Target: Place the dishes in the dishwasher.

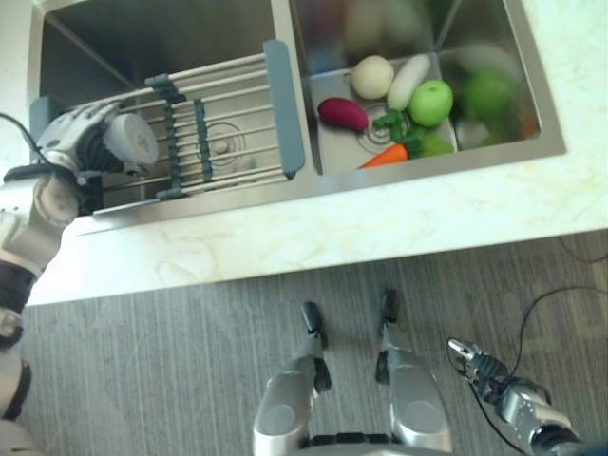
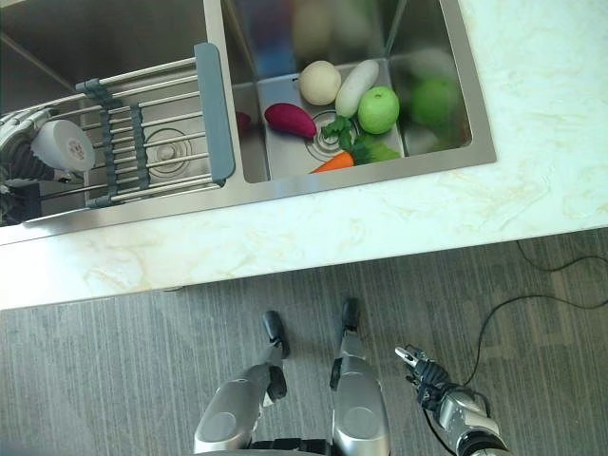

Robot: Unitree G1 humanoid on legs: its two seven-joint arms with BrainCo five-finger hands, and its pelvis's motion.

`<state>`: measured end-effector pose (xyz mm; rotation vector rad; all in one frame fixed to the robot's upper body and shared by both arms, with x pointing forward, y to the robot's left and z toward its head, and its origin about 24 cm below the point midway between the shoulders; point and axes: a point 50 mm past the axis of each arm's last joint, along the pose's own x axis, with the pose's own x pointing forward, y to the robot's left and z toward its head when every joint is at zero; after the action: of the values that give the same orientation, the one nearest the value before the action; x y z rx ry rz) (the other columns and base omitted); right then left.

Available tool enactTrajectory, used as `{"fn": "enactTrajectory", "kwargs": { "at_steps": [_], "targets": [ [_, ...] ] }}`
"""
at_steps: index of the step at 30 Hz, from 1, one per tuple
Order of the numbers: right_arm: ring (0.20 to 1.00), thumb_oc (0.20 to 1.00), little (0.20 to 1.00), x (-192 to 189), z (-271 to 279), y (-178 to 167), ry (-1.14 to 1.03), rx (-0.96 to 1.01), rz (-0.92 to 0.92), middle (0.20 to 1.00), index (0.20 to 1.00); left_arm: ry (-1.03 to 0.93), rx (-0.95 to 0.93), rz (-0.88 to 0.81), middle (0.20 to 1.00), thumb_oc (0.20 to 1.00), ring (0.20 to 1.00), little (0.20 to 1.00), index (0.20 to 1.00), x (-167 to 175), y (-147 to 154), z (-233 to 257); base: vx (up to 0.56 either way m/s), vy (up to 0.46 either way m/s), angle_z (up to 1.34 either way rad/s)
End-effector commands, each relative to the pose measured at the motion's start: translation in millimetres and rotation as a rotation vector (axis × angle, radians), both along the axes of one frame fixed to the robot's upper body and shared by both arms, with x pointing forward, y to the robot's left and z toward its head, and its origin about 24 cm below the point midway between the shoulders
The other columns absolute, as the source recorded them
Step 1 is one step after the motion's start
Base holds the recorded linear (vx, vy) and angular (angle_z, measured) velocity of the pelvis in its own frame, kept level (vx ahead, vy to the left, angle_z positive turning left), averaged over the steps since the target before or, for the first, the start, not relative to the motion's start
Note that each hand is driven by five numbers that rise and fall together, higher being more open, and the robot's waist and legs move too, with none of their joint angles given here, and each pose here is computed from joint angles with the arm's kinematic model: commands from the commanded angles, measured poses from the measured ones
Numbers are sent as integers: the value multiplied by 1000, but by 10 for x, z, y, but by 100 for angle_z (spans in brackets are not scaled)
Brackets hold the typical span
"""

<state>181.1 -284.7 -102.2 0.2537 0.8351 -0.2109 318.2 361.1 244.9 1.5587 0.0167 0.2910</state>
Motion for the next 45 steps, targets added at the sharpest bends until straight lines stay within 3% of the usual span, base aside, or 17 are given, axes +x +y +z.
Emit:
{"fn": "enactTrajectory", "kwargs": {
  "at_steps": [1,41,42,43,45],
  "targets": [
    [1000,1000,1000,-42,25,-96,9,-26,-6,1000,1000,15,35,124,1000,1000,1000,1000,1000,-74,242,42,0,0,0],
    [1000,1000,1000,30,86,-120,-3,-42,16,1000,1000,199,104,201,1000,1000,1000,1000,1000,-220,424,33,0,0,0],
    [1000,1000,1000,31,88,-122,-3,-41,14,1000,1000,211,105,204,856,856,856,856,856,-222,426,28,0,0,0],
    [1000,1000,1000,27,88,-128,-4,-39,13,1000,1000,244,115,211,200,200,200,200,200,-227,430,13,0,0,0],
    [1000,1000,1000,40,96,-128,-5,-41,14,1000,1000,361,206,178,200,200,200,200,200,-223,386,-52,0,0,0]
  ]
}}
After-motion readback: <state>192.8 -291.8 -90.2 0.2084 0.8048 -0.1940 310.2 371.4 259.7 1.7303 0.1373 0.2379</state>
